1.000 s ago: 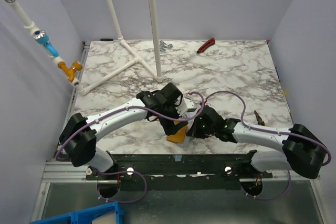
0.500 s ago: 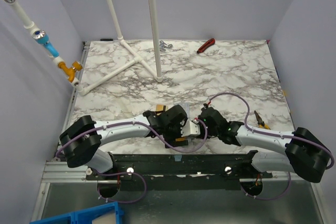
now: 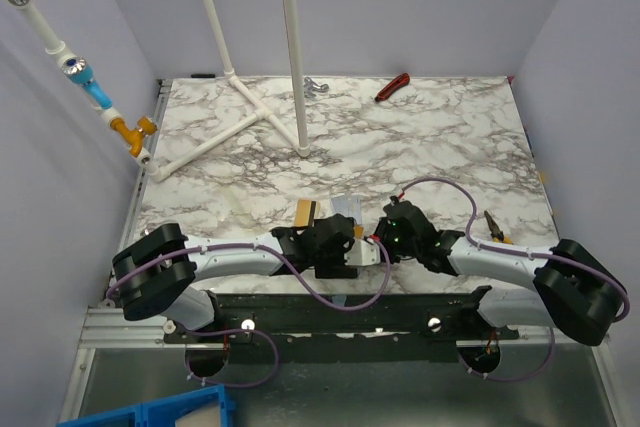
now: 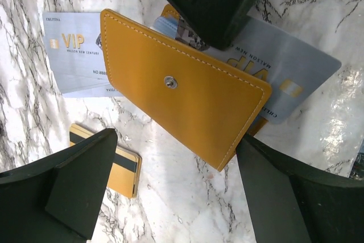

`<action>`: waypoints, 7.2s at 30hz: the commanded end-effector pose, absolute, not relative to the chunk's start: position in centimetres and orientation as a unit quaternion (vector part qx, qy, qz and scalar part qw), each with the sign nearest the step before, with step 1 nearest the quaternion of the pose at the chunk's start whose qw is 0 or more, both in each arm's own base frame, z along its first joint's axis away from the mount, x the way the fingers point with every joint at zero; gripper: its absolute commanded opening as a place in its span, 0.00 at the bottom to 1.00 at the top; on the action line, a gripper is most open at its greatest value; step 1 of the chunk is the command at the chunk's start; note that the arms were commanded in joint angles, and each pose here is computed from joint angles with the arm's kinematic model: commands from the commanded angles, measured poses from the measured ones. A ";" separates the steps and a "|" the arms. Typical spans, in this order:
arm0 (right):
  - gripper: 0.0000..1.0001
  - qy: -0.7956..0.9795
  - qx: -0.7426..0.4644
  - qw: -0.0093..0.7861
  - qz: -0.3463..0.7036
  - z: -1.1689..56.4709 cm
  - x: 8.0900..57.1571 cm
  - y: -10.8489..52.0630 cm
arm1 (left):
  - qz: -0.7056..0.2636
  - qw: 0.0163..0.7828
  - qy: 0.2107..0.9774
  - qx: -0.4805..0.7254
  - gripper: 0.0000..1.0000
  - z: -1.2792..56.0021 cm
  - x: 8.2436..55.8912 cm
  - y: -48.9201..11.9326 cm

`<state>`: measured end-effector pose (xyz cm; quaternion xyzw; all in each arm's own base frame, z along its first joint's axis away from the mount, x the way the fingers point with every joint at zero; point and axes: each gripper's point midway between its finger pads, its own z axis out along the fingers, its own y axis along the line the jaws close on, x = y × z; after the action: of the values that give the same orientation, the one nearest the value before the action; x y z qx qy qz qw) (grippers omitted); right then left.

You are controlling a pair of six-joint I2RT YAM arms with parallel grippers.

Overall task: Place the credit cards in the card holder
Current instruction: Open the card holder at the center of the board.

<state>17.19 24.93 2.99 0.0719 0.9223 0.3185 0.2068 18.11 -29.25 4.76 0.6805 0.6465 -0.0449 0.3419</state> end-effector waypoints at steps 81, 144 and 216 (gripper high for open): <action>0.01 0.912 -0.042 0.161 0.376 3.2 14.5 26.8 | -0.259 0.180 0.839 0.444 0.14 7.1 21.3 -28.3; 0.01 0.846 -0.096 0.185 0.490 8.2 18.0 32.5 | -0.248 0.120 0.849 0.451 0.39 6.7 22.4 -25.2; 0.01 0.895 -0.078 0.082 0.432 2.3 11.0 26.6 | -0.375 0.013 0.891 0.256 0.04 4.3 20.7 -24.2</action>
<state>11.19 26.75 2.87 -0.0778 0.8943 0.4317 0.0886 20.12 -24.64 4.05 0.2518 0.8883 -0.3840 -0.0096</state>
